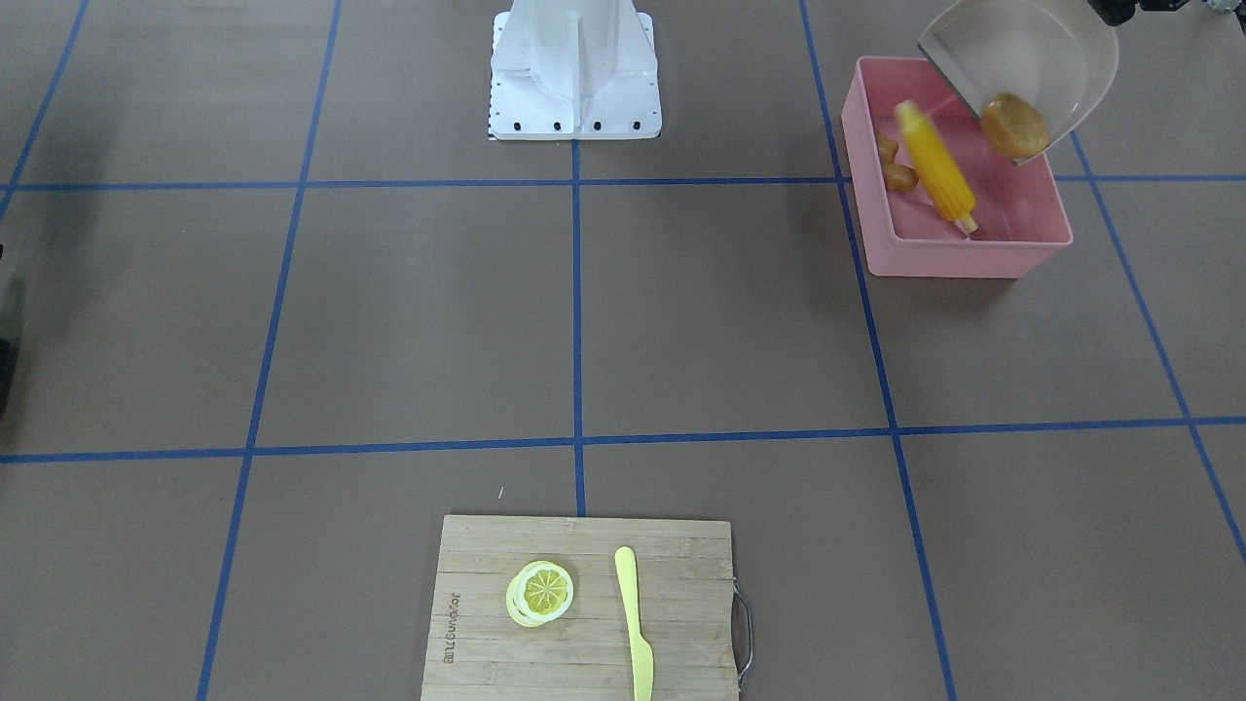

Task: Sweep and dump trash into bin
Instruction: 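Tip the dustpan over the pink bin with the left gripper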

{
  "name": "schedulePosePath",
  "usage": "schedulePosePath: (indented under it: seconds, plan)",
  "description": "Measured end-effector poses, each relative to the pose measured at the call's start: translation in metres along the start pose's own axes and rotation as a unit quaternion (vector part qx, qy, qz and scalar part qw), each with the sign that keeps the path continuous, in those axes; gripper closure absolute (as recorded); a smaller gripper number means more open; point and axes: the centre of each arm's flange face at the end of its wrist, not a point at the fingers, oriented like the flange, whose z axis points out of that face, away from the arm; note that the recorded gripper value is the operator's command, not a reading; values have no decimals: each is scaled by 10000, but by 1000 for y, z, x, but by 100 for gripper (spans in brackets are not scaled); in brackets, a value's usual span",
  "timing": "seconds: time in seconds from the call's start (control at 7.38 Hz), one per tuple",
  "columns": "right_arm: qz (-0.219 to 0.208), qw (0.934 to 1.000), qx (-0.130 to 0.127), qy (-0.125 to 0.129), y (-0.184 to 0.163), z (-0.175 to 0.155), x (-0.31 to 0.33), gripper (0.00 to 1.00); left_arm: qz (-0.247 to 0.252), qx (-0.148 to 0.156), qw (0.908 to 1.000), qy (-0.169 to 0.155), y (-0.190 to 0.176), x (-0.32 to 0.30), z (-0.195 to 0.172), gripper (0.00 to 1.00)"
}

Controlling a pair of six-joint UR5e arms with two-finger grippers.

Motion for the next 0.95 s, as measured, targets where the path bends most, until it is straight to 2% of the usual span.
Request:
schedulePosePath:
  seconds: [0.14,0.68,0.95]
  plan:
    - [-6,10000,0,0,0,0,0,0,-42,-59,10000,41,1,2,-1,100]
    - [-131,9999,86,5,-11,-5,-8,0,-58,-16,10000,10,1,6,-7,100]
    - [-444,9986,232,156,-25,-11,-11,0,-197,159,9996,-79,-1,9,-17,100]
